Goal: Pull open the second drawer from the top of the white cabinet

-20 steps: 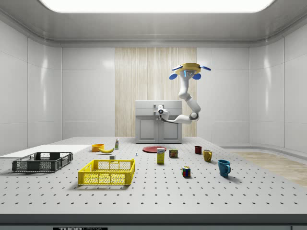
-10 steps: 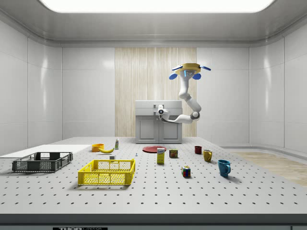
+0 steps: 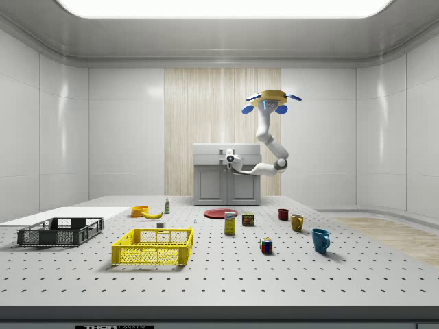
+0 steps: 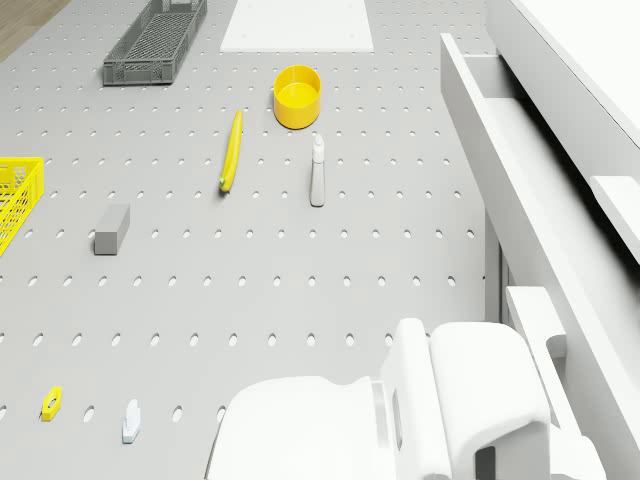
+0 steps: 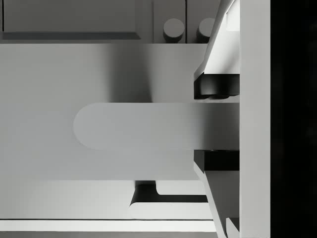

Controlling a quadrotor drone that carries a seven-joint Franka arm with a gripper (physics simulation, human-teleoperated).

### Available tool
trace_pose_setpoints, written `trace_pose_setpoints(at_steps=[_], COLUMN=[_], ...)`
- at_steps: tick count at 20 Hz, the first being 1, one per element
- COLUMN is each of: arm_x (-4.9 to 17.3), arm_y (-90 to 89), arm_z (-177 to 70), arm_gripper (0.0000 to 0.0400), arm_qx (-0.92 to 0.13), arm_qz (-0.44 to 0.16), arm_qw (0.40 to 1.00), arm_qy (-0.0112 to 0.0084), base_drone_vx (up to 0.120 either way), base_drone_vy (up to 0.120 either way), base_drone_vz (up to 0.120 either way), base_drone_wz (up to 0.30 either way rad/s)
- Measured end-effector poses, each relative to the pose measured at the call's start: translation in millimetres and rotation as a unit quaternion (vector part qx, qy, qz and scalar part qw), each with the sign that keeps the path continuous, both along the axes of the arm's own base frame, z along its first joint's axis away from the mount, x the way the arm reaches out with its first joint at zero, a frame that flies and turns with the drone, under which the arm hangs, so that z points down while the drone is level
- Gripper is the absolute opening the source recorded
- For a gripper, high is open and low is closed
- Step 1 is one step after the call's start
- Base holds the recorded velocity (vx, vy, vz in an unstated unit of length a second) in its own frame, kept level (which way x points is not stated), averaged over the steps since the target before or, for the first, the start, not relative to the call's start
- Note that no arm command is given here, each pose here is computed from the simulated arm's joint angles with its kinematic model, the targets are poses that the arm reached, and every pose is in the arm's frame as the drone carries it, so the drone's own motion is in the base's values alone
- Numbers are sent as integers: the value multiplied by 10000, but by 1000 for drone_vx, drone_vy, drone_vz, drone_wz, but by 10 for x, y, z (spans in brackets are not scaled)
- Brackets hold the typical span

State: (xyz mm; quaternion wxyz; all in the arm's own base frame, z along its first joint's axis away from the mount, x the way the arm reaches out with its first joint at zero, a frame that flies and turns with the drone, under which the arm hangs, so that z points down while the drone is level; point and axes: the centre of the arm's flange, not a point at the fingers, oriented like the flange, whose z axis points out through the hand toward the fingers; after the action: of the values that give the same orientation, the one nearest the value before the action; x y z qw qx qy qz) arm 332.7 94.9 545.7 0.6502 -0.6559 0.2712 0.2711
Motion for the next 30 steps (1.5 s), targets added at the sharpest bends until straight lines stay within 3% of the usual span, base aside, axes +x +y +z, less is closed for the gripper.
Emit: trace_pose_setpoints(at_steps=[1, 3, 4, 5, 6, 8, 9, 10, 11, 12, 14, 16, 19, 20, 21, 22, 23, 25, 26, 27, 28, 29, 30], arm_x=[-1, -2, -3, 13, -4, -5, -4, -4, -4, -4, 5, 2, 0, -1, -1, -1, 1, 0, -1, -2, -2, -8, -29], arm_y=[-38, -119, -155, -178, -215, -256, -279, -309, -342, -374, -429, -499, -599, -623, -643, -665, -693, -762, -802, -843, -881, -917, -958], arm_z=[2, 6, 7, -65, 11, 14, 14, 14, 13, 13, -19, -7, 1, 3, 5, 6, 1, 4, 6, 7, 8, 25, 70], arm_gripper=[132, 134, 135, 153, 139, 140, 140, 140, 140, 140, 134, 124, 131, 133, 134, 135, 131, 133, 134, 135, 136, 152, 185], arm_qx=[-2, -6, -8, -1, -21, -22, -21, -20, -20, -19, -7, 5, -2, -4, -5, -7, -1, -3, -4, -6, -7, -21, -75], arm_qz=[1, 1, 1, 2, 0, -1, -1, 0, 0, 0, 0, -2, -2, -2, -2, -2, -3, -2, -1, -1, -1, 0, 1], arm_qw=[10000, 10000, 10000, 9999, 10000, 10000, 10000, 10000, 10000, 10000, 10000, 10000, 10000, 10000, 10000, 10000, 10000, 10000, 10000, 10000, 10000, 10000, 9999], arm_qy=[26, 20, 30, -115, 67, 33, 33, 59, 59, 40, -72, -57, 45, 55, 23, 21, -49, -15, -15, 1, 2, 69, 111], base_drone_vx=[0, 0, 0, 0, 0, 0, 0, 0, 0, 0, 0, 0, 0, 0, 0, 0, 0, 0, 0, 0, 0, 0, 0], base_drone_vy=[0, 0, 0, 0, 0, 0, 0, 0, 0, 0, 0, 0, 0, 0, 0, 0, 0, 0, 0, 0, 0, 0, 0], base_drone_vz=[0, 0, 0, 0, 0, 0, 0, 0, 0, 0, 0, 0, 0, 0, 0, 0, 0, 0, 0, 0, 0, 0, 0], base_drone_wz=[0, 0, 0, 0, 0, 0, 0, 0, 0, 0, 0, 0, 0, 0, 0, 0, 0, 0, 0, 0, 0, 0, 0])
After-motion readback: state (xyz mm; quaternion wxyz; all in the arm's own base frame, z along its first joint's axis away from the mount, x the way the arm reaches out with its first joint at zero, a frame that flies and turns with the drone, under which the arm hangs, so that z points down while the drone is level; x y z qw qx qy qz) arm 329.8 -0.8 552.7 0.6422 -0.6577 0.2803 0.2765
